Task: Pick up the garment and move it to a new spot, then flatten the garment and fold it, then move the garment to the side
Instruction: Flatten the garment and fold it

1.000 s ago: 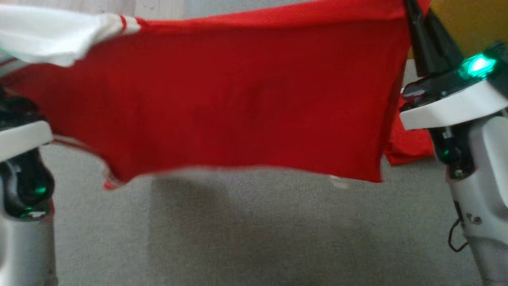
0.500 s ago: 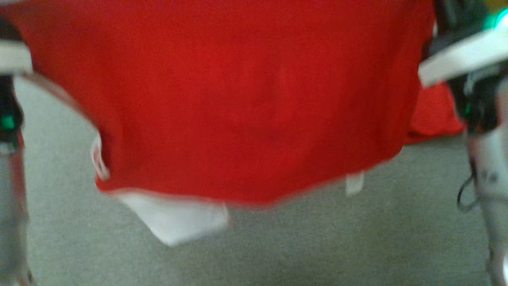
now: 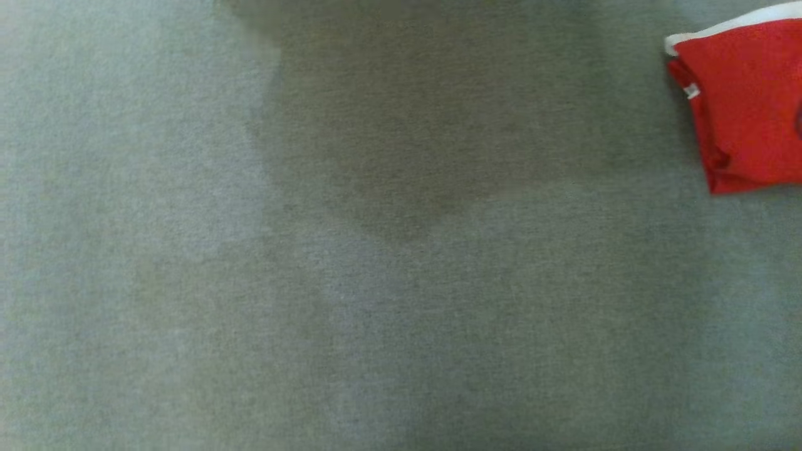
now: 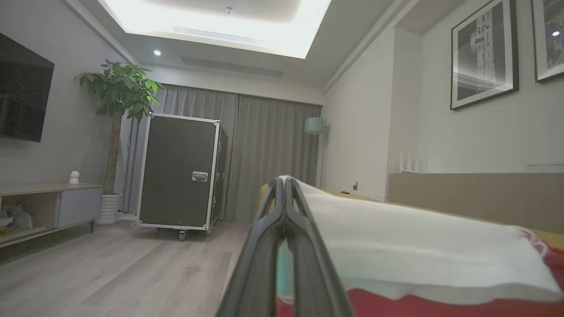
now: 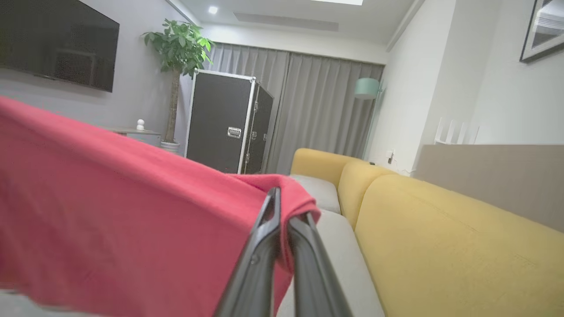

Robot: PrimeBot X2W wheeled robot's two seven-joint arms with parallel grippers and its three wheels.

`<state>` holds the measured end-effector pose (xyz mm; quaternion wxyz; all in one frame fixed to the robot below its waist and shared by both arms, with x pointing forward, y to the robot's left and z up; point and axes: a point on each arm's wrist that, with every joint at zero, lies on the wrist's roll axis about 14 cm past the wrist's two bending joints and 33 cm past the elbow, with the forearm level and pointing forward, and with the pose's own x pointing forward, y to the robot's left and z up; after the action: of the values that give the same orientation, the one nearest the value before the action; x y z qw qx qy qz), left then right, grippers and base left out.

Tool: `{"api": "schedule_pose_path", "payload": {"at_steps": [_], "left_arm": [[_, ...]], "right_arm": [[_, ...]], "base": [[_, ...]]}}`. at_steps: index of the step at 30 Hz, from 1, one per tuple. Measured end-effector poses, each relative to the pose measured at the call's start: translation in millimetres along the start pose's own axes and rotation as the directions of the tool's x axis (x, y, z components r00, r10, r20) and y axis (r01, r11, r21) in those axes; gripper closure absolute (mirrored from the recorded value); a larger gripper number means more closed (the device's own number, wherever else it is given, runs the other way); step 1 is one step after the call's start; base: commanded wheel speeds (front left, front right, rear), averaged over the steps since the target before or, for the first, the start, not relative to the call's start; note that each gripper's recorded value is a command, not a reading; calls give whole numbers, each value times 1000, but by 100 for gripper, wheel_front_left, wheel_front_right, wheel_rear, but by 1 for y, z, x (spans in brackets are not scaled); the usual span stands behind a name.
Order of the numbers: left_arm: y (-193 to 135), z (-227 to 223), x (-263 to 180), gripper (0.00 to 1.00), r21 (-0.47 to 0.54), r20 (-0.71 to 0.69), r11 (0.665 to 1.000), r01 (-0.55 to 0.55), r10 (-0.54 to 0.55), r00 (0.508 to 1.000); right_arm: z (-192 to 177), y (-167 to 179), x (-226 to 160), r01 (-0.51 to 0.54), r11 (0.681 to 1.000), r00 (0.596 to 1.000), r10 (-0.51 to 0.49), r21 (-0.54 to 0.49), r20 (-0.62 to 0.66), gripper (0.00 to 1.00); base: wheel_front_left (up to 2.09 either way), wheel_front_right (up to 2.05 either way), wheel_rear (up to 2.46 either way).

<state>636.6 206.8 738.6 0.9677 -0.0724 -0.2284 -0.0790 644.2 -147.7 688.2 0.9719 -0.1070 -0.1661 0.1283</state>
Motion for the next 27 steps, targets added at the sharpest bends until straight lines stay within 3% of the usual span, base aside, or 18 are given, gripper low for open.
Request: {"api": "schedule_pose_path", "payload": {"at_steps": [5, 9, 11, 15, 17, 20, 27], "left_arm": [[7, -46, -14, 100, 33, -88, 999, -5, 8, 996], [-2, -92, -47, 100, 20, -200, 999, 33, -28, 979], [-5, -120, -73, 100, 13, -280, 999, 42, -36, 959], [-4, -164, -139, 100, 4, -444, 999, 52, -44, 895], [-3, -175, -172, 100, -15, -502, 999, 45, -46, 864], [-1, -179, -214, 100, -37, -567, 998, 41, -54, 822], [-32, -165, -287, 100, -162, -663, 981, 108, -190, 724]], "right_arm": [[-60, 32, -6, -48, 998, 989, 52, 34, -137, 100], [-110, 47, -31, -66, 996, 958, 80, 59, -275, 100], [-135, 54, -51, -64, 994, 931, 91, 86, -355, 100], [-175, 81, -98, -115, 986, 838, 161, 119, -522, 100], [-186, 93, -122, -144, 980, 792, 196, 135, -578, 100], [-188, 95, -148, -171, 975, 755, 221, 140, -617, 100], [-170, 89, -186, -217, 966, 726, 258, 144, -638, 100]], "base": [[0, 0, 0], [0, 0, 0], [0, 0, 0], [0, 0, 0], [0, 0, 0], [0, 0, 0], [0, 0, 0]]}}
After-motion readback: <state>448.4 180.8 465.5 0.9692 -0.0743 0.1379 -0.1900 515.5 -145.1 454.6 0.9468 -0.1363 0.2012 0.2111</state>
